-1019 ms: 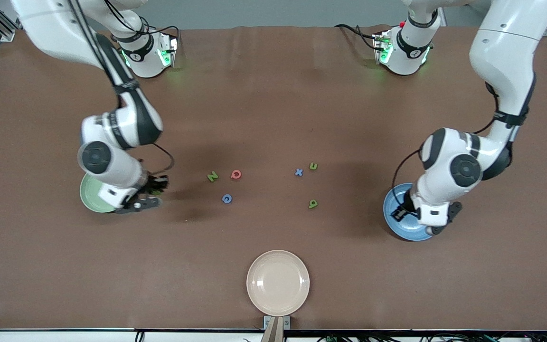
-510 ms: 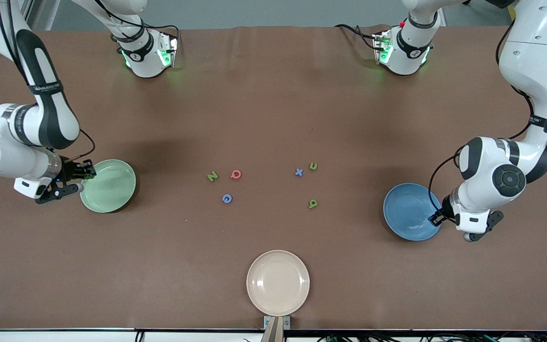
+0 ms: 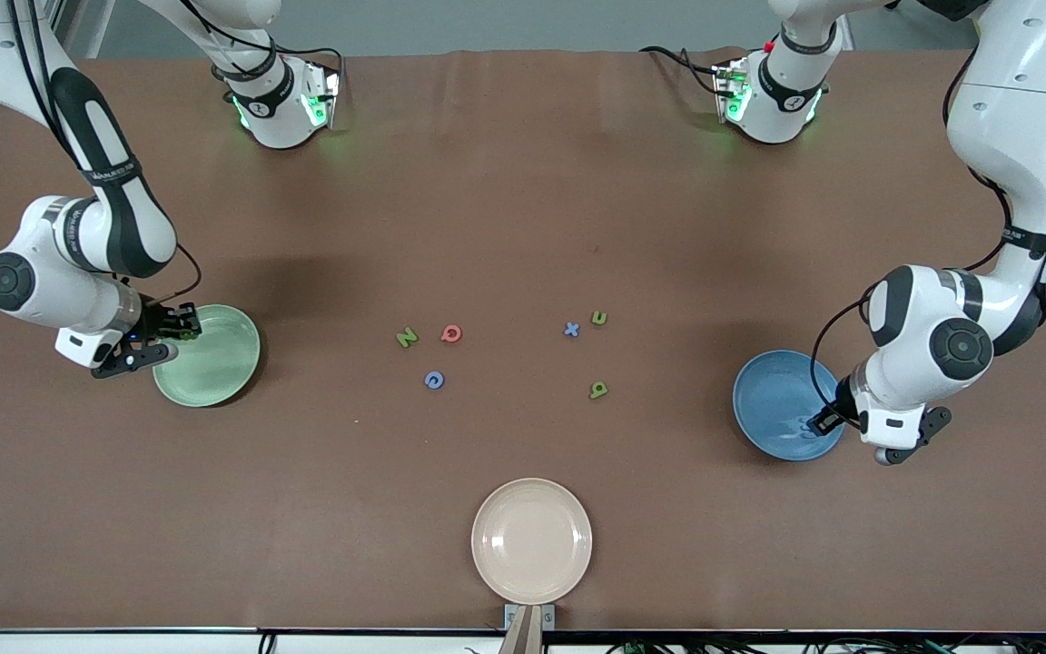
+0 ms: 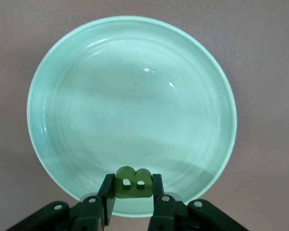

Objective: Sort upper and lower case letters into plates
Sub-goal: 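Open both grippers over the plates, then move the left gripper to green b, then grasp the green b with the left gripper while the right gripper reaches Z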

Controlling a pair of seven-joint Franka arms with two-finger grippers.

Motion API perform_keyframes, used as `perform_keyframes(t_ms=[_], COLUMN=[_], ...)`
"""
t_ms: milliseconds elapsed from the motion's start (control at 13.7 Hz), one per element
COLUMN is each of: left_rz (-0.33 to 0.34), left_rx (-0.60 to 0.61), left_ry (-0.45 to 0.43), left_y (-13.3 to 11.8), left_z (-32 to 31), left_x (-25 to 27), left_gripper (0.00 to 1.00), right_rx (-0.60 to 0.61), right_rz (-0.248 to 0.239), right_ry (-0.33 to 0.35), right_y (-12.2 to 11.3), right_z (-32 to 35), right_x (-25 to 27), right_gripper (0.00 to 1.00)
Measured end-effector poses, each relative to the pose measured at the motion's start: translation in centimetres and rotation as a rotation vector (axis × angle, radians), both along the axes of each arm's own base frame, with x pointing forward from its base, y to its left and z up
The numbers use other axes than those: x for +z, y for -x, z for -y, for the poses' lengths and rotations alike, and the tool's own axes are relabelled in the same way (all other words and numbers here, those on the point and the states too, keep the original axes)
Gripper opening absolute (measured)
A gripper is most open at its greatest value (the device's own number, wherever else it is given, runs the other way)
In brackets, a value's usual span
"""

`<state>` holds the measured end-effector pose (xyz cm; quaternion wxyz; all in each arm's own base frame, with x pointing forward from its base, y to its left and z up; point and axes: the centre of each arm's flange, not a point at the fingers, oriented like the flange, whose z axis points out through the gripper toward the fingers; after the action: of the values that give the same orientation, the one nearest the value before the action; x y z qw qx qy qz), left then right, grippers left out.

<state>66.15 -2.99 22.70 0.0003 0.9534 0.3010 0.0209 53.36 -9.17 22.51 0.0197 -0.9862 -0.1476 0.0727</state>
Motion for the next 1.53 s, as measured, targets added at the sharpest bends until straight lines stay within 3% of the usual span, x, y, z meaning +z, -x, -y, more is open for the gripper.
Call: perform_keyframes(t_ms=[291,728,1165,1311,1529], left_rz=[0.022,0.060,0.025,0.011,0.000], left_rx=[0.007,-0.115,-0.021,0.010,0.041], left_ry=[0.013,0.033,0.054,0.054,0.057], left_y=[-0.4,1.2,2.2,2.6,3.2], left_z=[3.3,18.6,27.5,30.1,32.4], left_x=[1.0,2.7,0.5,0.1,-0.8], left_gripper=[0.99,1.00,0.99,0.98,0.98], right_rx=[-0.002,0.005,0.004,-0.015,-0.078], right_rz=[0.013,0.001,-0.004,-0.002,-0.048], right_ry=[-0.001,-0.008,-0.010,-0.006,0.014], right_y=[1.0,1.7,2.0,1.9,0.8], right_z=[-0.4,-1.1,-1.3,-1.6,-4.2], right_x=[-1.7,-3.5,-4.3,-4.2,-2.5], right_gripper=[0.35,0.35,0.36,0.47,0.78])
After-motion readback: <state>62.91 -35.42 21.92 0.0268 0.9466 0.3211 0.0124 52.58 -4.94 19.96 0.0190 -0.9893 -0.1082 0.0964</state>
